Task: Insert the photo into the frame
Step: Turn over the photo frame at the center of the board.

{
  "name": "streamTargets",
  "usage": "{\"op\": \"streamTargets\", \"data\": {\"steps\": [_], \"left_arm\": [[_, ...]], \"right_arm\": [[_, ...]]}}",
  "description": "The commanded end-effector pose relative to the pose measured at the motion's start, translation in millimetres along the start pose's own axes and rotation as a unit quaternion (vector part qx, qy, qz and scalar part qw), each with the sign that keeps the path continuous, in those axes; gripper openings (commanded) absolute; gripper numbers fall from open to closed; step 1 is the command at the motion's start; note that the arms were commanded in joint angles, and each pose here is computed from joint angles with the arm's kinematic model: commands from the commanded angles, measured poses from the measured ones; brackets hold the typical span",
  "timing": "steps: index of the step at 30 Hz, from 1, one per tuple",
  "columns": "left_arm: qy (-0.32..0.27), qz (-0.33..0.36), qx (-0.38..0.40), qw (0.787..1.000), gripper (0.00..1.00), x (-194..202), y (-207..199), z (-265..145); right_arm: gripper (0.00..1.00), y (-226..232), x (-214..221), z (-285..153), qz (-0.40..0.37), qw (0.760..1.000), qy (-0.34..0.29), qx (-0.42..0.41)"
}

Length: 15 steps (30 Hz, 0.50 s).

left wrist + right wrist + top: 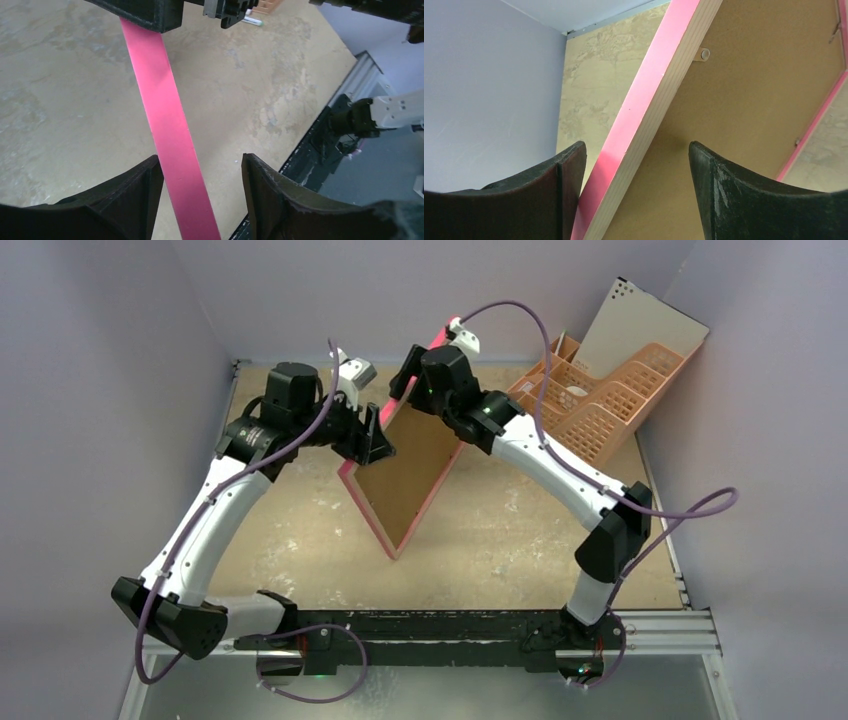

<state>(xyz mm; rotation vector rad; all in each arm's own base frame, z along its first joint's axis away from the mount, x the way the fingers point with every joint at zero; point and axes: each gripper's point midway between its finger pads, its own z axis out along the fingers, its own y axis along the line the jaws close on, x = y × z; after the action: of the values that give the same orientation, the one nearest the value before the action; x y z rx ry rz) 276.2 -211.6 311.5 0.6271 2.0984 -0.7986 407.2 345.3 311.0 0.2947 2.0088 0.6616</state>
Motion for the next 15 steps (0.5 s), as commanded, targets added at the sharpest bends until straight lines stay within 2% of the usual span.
{"op": "streamTargets", "data": {"steps": [1,6,11,15], "left_arm": [[-0.041,0.037,0.095,0.994,0.64,-18,-37,-7],[-0.078,0.028,0.134,0.988,0.71,-37,-54,-12],[-0.133,0.012,0.184,0.974,0.73,-61,-77,-25],[-0.152,-0.001,0.186,0.971,0.73,-70,-80,-30]], "right_arm": [[0.75,-11,-11,-30,-0.003,1.0,0.0,0.002],[0.72,-23,-6,-44,-0.004,1.0,0.013,-0.004],[0.71,-32,-5,-60,0.0,1.0,0.024,-0.009],[0.71,-43,-10,-76,-0.003,1.0,0.024,-0.002]]}}
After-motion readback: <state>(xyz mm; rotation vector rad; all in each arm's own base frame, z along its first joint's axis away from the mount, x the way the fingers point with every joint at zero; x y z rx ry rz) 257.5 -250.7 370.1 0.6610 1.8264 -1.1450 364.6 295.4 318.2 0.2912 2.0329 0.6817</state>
